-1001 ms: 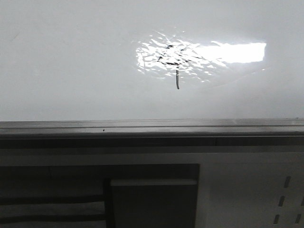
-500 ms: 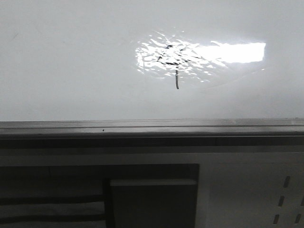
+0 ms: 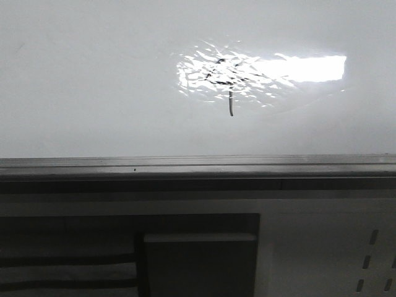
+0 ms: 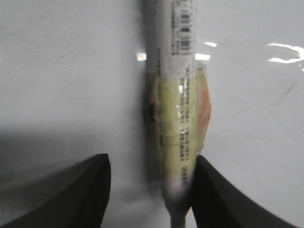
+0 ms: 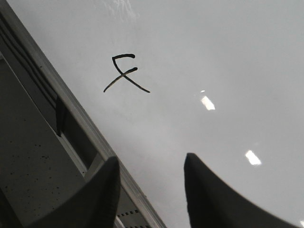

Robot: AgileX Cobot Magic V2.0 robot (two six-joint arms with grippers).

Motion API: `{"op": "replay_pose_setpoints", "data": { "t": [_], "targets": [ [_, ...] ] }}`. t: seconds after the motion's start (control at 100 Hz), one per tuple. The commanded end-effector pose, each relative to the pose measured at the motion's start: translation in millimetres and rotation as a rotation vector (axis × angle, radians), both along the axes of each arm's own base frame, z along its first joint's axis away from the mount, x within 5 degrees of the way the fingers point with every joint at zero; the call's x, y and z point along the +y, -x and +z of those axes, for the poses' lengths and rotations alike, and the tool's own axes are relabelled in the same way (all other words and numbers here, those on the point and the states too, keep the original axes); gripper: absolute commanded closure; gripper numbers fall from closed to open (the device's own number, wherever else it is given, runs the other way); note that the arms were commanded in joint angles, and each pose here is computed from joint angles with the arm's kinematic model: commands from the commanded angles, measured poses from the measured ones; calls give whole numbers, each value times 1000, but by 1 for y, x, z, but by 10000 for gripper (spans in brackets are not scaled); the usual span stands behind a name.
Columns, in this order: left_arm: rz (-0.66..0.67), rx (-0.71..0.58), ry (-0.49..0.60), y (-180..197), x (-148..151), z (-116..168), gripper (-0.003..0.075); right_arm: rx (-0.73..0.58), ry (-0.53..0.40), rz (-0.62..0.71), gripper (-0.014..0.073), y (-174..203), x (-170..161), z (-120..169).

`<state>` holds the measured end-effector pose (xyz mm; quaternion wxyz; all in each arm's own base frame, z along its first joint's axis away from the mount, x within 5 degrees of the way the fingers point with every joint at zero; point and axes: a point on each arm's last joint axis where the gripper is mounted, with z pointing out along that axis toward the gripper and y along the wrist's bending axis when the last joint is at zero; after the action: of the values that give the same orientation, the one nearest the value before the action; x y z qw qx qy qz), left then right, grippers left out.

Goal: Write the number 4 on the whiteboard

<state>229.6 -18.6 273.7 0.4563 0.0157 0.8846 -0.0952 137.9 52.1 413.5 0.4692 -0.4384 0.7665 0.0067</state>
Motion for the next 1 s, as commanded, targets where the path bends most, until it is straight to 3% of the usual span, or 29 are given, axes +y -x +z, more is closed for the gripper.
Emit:
{"op": "replay_pose_setpoints", "data": {
  "t": [0.0, 0.18, 0.33, 0.52, 0.78, 0.99],
  "targets": [
    [42, -96, 19, -5, 3, 21, 363, -57, -36, -15, 316, 1, -1, 12],
    [-75, -53, -13, -5, -4, 41, 363, 13, -73, -23, 316, 4, 1, 9],
    [-188, -15, -93, 6, -8, 65, 363, 113, -256, -219, 316, 2, -4, 9],
    [-219, -30, -164, 38, -6, 87, 395, 176, -318, -358, 316, -5, -12, -7],
    [-70, -177, -161, 91, 8, 101, 444, 30, -390, -428, 316, -11, -19, -33],
    [-17, -297, -169, 118, 9, 88, 510, -115, -454, -449, 326, 1, -24, -41]
  ]
}}
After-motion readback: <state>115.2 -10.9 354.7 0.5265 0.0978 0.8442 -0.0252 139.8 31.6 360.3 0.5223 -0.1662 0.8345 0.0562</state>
